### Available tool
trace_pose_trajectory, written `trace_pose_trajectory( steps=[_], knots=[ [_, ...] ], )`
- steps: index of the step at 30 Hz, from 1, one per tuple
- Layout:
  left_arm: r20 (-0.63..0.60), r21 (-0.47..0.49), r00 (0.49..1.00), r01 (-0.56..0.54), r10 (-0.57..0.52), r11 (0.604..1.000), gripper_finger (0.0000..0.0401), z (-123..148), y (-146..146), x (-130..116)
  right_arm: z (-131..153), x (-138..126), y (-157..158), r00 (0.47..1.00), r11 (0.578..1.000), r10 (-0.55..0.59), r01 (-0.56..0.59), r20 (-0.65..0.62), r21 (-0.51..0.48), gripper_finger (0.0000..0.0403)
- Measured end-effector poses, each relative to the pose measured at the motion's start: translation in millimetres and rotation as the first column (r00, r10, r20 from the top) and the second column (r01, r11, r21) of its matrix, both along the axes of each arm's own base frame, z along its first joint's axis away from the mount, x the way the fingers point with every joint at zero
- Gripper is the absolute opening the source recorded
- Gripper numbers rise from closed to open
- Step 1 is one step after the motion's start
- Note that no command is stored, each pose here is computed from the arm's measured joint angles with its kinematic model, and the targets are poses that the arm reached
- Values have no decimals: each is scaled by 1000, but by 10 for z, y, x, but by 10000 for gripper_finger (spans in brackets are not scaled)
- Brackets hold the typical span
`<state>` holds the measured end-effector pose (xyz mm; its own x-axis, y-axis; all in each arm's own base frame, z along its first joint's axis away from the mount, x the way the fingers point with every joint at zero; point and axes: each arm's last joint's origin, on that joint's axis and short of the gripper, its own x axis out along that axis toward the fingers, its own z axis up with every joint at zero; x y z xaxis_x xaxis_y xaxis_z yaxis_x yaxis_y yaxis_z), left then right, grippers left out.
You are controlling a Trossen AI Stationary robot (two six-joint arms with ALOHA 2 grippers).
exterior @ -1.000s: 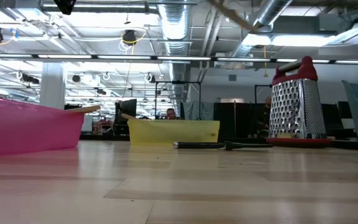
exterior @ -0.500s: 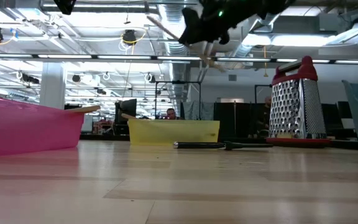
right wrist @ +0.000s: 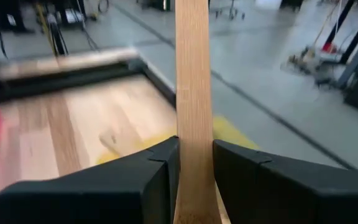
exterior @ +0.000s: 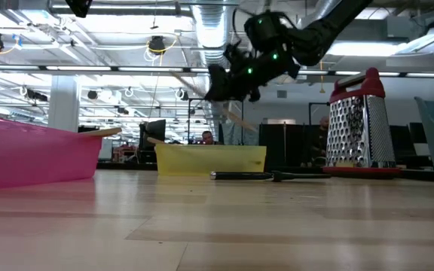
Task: Pick & Place Kitchen Items
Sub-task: Put the brown serving spoon into the yellow bin
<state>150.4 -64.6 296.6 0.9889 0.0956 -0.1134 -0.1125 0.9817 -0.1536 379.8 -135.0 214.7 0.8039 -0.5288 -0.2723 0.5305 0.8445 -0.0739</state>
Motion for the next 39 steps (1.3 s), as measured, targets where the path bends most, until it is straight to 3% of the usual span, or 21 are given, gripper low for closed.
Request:
trace_pose_trajectory(
  steps=[7,14,22,29,39],
  knots=[
    [0,0,1000,0,0,1000,237,0,0,0,-183,25,-33,998,1000,7,-5,-56,31,82],
    [0,0,1000,0,0,1000,237,0,0,0,-152,-22,-184,999,1000,-19,19,-40,-3,82],
    [0,0,1000,0,0,1000,237,0,0,0,-285,-75,-389,999,990,34,-33,-4,136,82],
    [-1,1,1000,0,0,1000,237,-1,0,0,-435,-73,-438,999,985,20,-13,-35,171,82],
    [-2,24,1000,1,0,1000,237,0,3,1,-438,-113,-514,999,986,3,5,-47,169,82]
  ],
)
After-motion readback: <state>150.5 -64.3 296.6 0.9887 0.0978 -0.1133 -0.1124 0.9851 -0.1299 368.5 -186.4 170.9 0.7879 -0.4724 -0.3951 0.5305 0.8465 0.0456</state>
